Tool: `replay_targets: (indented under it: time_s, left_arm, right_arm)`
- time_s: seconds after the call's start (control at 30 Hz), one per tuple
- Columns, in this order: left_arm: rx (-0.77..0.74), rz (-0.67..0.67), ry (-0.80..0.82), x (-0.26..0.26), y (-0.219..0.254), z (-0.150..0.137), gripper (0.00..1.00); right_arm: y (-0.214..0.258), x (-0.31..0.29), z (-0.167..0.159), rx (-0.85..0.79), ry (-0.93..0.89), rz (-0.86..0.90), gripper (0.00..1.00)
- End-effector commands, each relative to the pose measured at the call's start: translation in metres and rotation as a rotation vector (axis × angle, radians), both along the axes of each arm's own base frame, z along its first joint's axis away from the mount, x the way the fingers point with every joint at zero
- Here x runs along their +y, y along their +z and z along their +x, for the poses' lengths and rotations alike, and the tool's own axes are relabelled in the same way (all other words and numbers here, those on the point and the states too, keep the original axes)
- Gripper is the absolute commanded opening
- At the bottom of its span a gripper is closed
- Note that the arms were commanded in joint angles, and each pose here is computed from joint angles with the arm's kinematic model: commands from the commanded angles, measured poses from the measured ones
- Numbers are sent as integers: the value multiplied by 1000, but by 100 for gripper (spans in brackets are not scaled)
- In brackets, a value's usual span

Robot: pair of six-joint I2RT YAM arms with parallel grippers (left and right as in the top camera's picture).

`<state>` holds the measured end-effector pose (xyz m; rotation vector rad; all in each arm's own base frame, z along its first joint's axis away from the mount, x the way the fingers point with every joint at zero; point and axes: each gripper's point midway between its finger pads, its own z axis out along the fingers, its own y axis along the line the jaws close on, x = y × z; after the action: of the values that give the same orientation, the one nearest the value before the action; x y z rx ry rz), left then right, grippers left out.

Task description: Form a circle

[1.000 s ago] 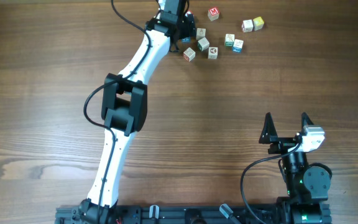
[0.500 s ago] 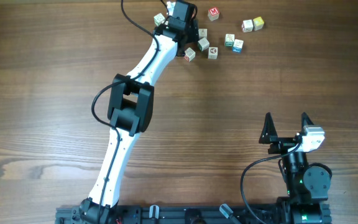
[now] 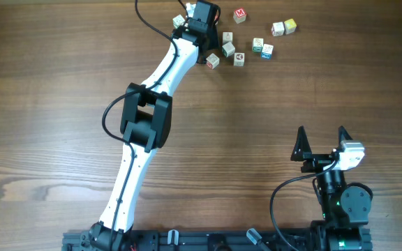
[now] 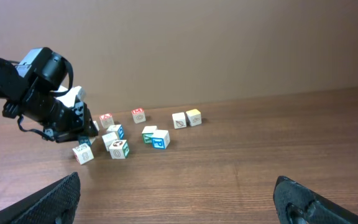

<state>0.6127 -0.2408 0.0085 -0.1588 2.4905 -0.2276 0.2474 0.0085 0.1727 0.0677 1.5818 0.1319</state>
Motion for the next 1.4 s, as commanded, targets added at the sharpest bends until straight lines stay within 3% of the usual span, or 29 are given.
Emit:
replay_targets:
  time_s: [0.0,0.3,0.5,0.7,1.07,1.37]
  left_arm:
    - [75,17,-13,3,-29,-12,37]
    - [56,24,-31,5,8,-15,33]
    - [-43,22,-70,5,91,-16,35]
    - [-11,33,-72,18,147,-48,29]
    - [308,163,-121,26,116,-130,22]
    - [441,208,-117,22,63,-163,21]
  right_arm:
    - [1,3,0,-4,16,5,100]
    - [1,3,0,-4,16,5,100]
    - [1,3,0,-4,16,5,100]
    - [1,3,0,-4,16,5,100]
    - [1,3,0,-4,16,5,100]
    - [1,3,0,-4,16,5,100]
